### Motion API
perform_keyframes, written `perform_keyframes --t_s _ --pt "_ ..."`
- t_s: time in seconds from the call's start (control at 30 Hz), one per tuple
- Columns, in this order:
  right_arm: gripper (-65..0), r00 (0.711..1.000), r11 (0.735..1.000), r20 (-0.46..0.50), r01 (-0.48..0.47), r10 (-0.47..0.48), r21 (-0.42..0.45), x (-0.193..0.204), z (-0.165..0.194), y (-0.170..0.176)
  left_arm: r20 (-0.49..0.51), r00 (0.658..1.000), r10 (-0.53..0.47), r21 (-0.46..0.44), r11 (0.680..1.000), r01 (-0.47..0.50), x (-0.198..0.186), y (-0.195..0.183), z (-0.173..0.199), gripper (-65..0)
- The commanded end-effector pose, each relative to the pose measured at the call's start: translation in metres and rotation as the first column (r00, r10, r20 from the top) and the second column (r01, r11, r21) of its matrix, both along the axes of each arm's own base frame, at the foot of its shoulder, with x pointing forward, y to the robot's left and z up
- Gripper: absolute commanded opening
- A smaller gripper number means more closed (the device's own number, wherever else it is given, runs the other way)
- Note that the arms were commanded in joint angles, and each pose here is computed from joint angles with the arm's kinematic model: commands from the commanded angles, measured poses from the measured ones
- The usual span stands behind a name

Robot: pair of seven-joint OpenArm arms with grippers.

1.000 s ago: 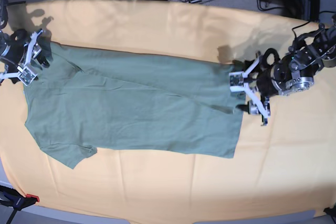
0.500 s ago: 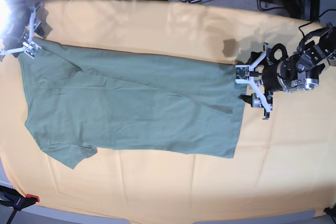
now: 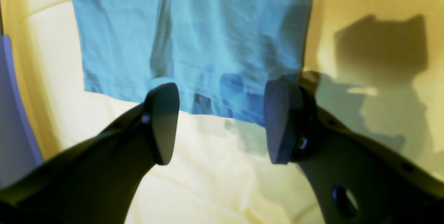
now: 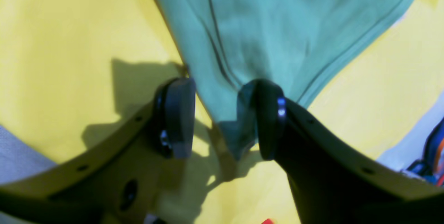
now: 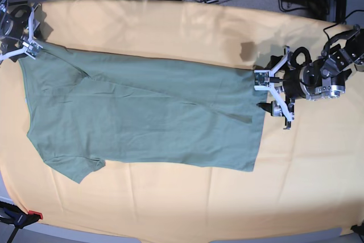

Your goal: Fold the T-shirt properly

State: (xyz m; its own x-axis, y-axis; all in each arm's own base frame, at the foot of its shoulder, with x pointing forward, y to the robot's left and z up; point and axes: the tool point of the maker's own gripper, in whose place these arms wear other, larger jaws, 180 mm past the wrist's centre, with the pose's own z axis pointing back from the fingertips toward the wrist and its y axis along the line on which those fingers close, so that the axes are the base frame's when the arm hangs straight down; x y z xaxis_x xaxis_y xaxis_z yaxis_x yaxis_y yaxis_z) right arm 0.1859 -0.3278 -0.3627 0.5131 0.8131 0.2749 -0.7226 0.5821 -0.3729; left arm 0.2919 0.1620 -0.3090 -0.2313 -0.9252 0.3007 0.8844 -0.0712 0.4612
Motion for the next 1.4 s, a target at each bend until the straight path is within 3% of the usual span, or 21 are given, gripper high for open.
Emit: perform_keyframes --t_s 0.0,0.33,0.47,0.53,0.73,0.83,0.9,1.03,1.23,1.37 --pt "-34.8 0.999 1.0 0.027 -0.016 0.017 -0.017 0.009 0.01 -0.004 0.036 0.999 0.006 -0.013 1.0 -0.005 0.008 0.001 0.013 -26.0" --pt "-38.8 0.997 1.0 0.076 -0.01 0.009 0.013 0.017 0.015 0.0 0.036 0.999 0.006 -0.013 1.0 -0.006 0.008 0.001 0.013 -26.0" --pt "-28.7 0.997 0.998 0.074 -0.007 0.002 0.069 0.016 0.015 0.008 0.036 0.999 0.006 -0.013 1.0 -0.005 0.008 0.001 0.013 -26.0" --pt "-29.6 0.995 0.998 0.096 0.015 -0.02 0.056 0.02 0.017 0.004 0.037 0.999 0.006 -0.013 1.0 -0.006 0.008 0.001 0.013 -26.0" --pt "-51.8 0.99 0.999 0.132 0.049 -0.051 0.018 0.025 0.021 -0.005 0.02 1.0 0.016 -0.027 1.0 -0.016 0.006 0.0 0.012 -26.0" --pt "-62.1 0.99 0.999 0.131 0.048 -0.05 0.017 0.025 0.021 -0.006 -0.058 0.998 -0.015 -0.026 1.0 0.014 -0.01 -0.006 0.009 -30.2" --pt "-65.0 0.99 0.999 0.132 0.048 -0.05 0.018 0.025 0.021 -0.006 -0.124 0.99 -0.064 -0.026 0.998 0.061 -0.026 -0.011 0.007 -31.7" --pt "-62.7 0.99 0.999 0.131 0.049 -0.051 0.018 0.025 0.021 -0.006 -0.184 0.973 -0.138 -0.01 0.99 0.138 -0.043 -0.013 0.004 -31.7" --pt "-38.9 0.992 0.998 0.115 0.06 -0.061 0.008 0.023 0.019 -0.008 -0.191 0.972 -0.139 -0.011 0.99 0.139 -0.045 -0.013 0.003 -31.6" --pt "-37.3 0.991 0.998 0.117 0.059 -0.06 0.01 0.023 0.019 -0.008 -0.178 0.975 -0.134 0.018 0.99 0.139 -0.041 -0.008 0.001 -31.7"
